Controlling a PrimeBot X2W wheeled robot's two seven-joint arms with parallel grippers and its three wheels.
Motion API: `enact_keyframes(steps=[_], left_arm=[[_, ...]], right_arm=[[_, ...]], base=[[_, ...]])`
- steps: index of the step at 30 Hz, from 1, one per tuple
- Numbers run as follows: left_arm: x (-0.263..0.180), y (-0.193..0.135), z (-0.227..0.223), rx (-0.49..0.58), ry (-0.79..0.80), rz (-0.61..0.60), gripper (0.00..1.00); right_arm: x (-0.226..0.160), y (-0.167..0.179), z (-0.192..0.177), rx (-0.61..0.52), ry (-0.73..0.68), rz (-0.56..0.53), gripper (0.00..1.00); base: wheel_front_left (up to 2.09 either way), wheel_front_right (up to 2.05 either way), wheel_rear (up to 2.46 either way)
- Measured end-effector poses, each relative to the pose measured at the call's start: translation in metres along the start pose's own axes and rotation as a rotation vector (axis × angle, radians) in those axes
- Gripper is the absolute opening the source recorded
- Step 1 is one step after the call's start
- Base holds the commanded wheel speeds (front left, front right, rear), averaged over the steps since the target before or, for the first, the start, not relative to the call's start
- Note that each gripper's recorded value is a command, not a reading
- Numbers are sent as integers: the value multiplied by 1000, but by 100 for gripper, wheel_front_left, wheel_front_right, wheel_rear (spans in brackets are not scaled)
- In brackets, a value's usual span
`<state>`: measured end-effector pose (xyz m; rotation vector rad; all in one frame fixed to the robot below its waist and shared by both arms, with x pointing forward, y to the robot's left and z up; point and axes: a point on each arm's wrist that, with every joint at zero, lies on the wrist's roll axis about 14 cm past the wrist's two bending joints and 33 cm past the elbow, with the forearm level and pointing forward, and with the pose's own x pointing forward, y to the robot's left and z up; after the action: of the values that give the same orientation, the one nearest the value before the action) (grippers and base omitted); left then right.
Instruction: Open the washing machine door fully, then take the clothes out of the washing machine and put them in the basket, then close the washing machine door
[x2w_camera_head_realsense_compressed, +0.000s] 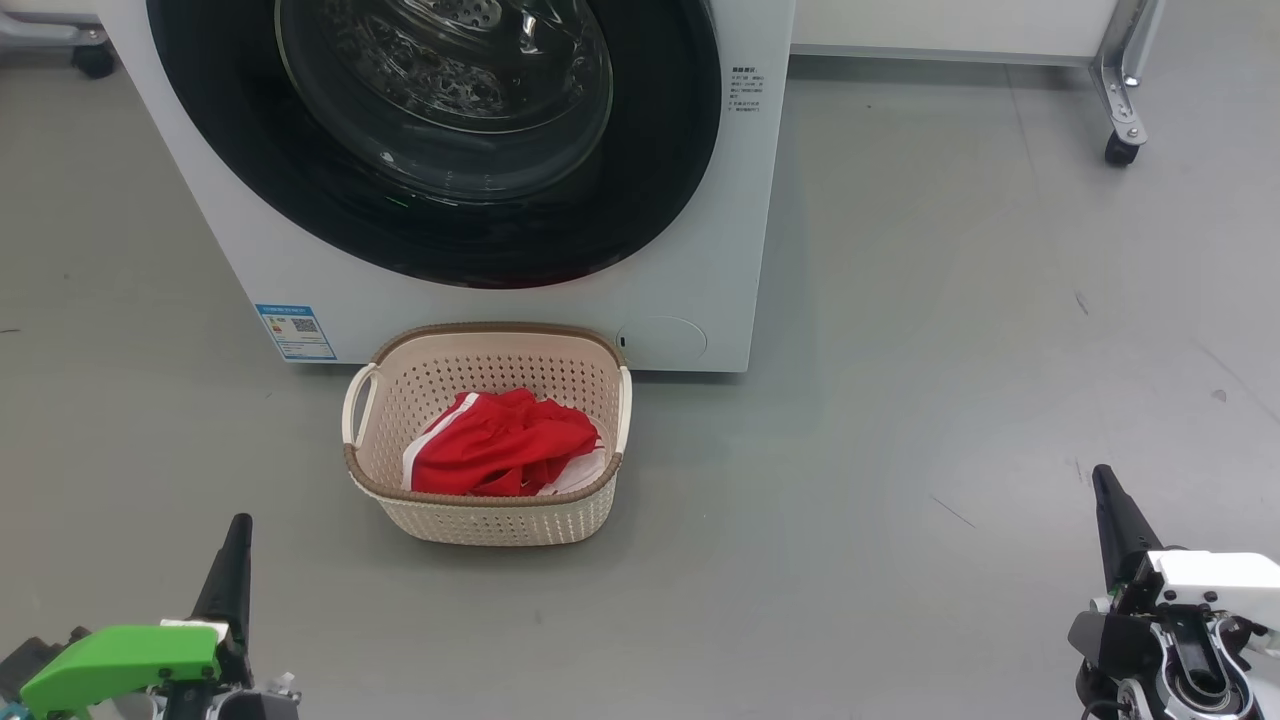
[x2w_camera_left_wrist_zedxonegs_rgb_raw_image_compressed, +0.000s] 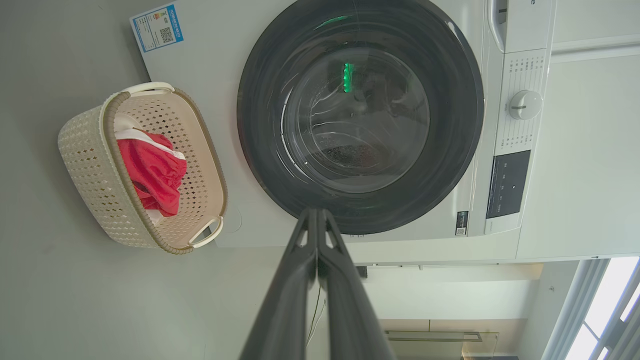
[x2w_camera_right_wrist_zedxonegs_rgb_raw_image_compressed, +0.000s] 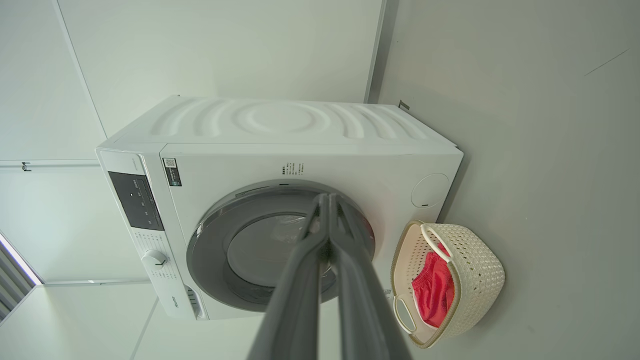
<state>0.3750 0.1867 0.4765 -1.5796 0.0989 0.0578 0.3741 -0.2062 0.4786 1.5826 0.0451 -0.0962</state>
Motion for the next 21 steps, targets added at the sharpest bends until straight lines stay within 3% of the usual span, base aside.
enact_keyframes(steps=[21], left_arm=[[0,0,1,-2,-3,-2,0]], right_arm=[[0,0,0,0,0,0,0]], base=[[0,0,0]])
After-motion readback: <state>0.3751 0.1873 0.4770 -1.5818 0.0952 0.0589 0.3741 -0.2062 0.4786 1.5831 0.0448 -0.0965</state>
